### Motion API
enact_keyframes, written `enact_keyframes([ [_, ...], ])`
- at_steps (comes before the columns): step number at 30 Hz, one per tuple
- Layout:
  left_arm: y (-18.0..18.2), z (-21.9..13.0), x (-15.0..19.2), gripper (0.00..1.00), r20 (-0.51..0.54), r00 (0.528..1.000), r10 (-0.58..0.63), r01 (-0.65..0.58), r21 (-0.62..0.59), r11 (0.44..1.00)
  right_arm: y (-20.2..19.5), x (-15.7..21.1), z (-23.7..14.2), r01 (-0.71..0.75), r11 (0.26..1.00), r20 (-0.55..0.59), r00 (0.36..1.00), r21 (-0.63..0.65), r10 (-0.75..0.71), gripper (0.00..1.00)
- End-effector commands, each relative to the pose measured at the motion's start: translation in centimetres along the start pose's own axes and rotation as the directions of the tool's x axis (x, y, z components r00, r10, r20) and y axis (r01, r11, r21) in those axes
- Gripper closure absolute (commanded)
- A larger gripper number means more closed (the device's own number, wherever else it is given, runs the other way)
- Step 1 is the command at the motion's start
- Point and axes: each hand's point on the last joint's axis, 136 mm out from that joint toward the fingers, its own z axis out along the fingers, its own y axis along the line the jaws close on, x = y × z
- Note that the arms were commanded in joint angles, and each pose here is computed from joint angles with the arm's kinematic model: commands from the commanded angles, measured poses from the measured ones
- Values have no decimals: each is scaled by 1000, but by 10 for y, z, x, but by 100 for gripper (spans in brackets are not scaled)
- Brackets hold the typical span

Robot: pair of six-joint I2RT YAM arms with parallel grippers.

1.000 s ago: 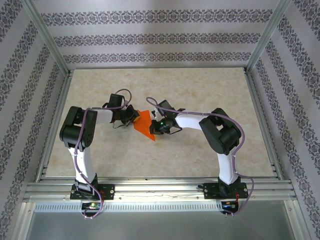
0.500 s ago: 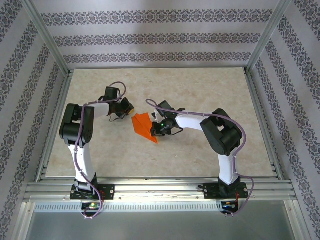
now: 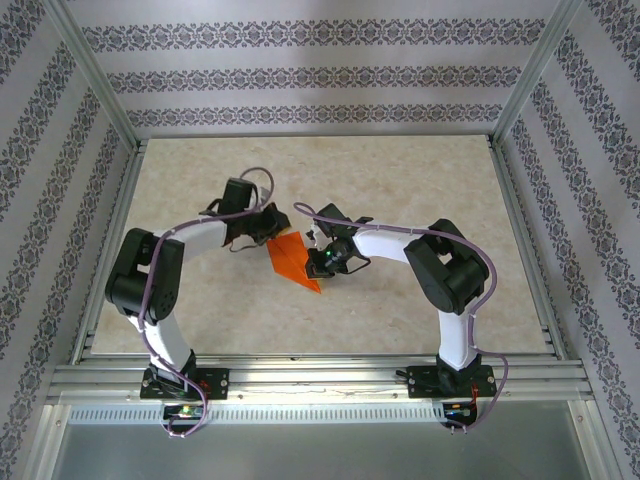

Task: Fold a paper plane with a square sheet of paper (pick it up from the middle)
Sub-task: Fourth fold the wing at the center of the table.

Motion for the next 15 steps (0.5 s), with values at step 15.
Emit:
enact_keyframes([
  [15,82,30,46,95,-74,992,-99,89,-133,987,34,-15,-19,-54,983,39,997,-173,62,100],
])
